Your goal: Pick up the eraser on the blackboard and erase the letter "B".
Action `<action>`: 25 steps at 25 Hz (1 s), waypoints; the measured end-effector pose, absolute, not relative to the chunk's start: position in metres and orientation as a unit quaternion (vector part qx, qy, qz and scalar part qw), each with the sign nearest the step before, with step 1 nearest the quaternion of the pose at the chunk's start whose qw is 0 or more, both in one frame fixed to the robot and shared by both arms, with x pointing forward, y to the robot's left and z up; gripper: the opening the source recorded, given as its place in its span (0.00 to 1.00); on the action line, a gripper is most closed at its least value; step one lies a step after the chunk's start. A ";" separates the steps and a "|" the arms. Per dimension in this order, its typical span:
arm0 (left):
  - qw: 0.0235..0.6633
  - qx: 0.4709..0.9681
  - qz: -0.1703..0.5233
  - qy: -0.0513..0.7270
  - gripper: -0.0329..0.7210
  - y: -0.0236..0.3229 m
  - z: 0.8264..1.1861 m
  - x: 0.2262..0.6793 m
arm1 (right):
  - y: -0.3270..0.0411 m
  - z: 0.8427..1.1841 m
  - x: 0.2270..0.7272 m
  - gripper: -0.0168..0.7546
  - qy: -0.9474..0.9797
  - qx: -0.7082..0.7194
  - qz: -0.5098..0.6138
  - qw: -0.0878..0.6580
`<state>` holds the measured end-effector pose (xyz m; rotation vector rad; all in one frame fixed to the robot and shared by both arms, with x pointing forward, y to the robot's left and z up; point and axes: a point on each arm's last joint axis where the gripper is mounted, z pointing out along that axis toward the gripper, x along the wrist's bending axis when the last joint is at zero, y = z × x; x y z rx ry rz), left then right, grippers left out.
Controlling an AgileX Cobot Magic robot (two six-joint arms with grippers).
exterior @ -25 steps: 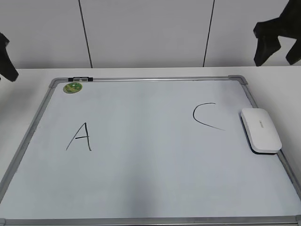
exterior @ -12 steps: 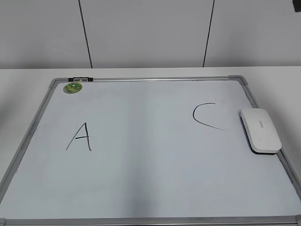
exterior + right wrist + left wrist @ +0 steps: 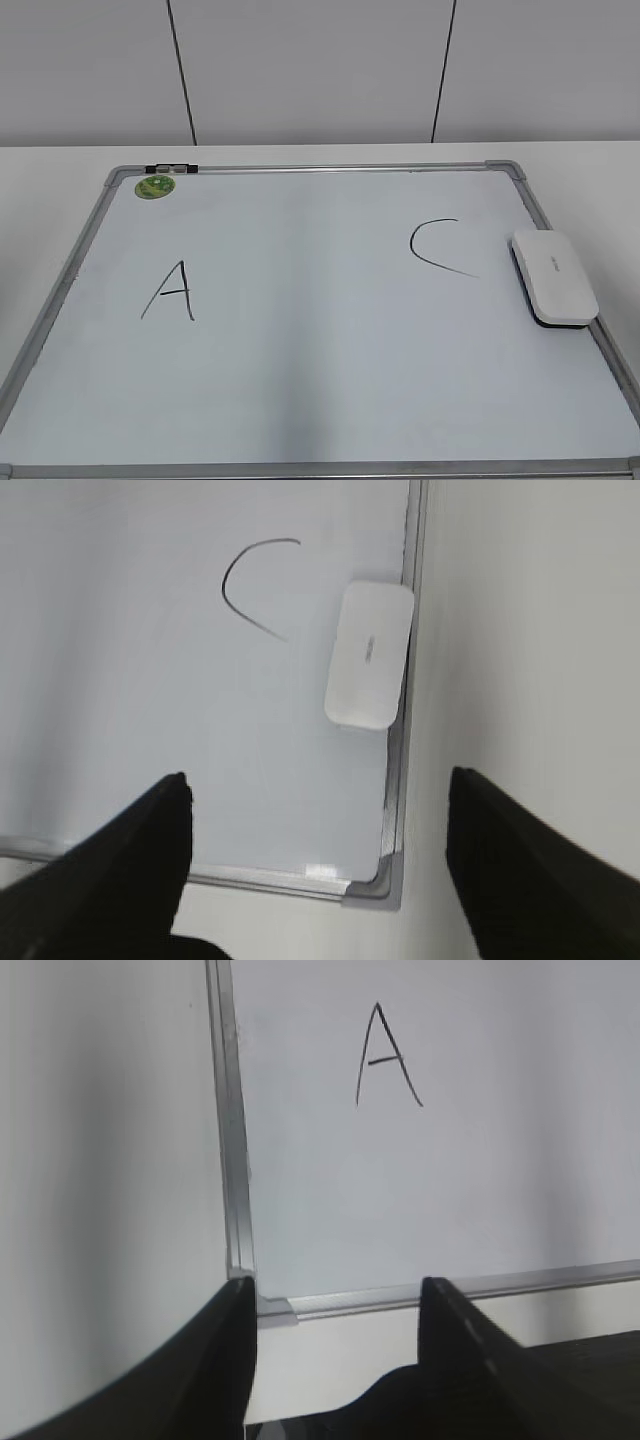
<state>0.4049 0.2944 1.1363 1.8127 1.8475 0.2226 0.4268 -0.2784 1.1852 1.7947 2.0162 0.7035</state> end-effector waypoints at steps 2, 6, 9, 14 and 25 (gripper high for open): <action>0.272 0.670 0.077 0.687 0.56 0.289 1.128 0.387 | -0.277 1.175 0.409 0.78 0.712 0.634 0.253 0.163; 0.281 0.677 0.078 0.675 0.55 0.281 1.112 0.352 | -0.277 1.152 0.372 0.78 0.712 0.636 0.258 0.147; 0.291 0.683 0.083 0.665 0.54 0.277 1.101 0.328 | -0.278 1.135 0.344 0.78 0.711 0.635 0.263 0.149; 0.305 0.685 0.096 0.655 0.51 0.275 1.080 0.298 | -0.282 1.103 0.306 0.78 0.707 0.637 0.263 0.160; 0.277 0.679 0.082 0.675 0.50 0.277 1.035 0.286 | -0.295 1.043 0.279 0.78 0.704 0.655 0.205 0.183</action>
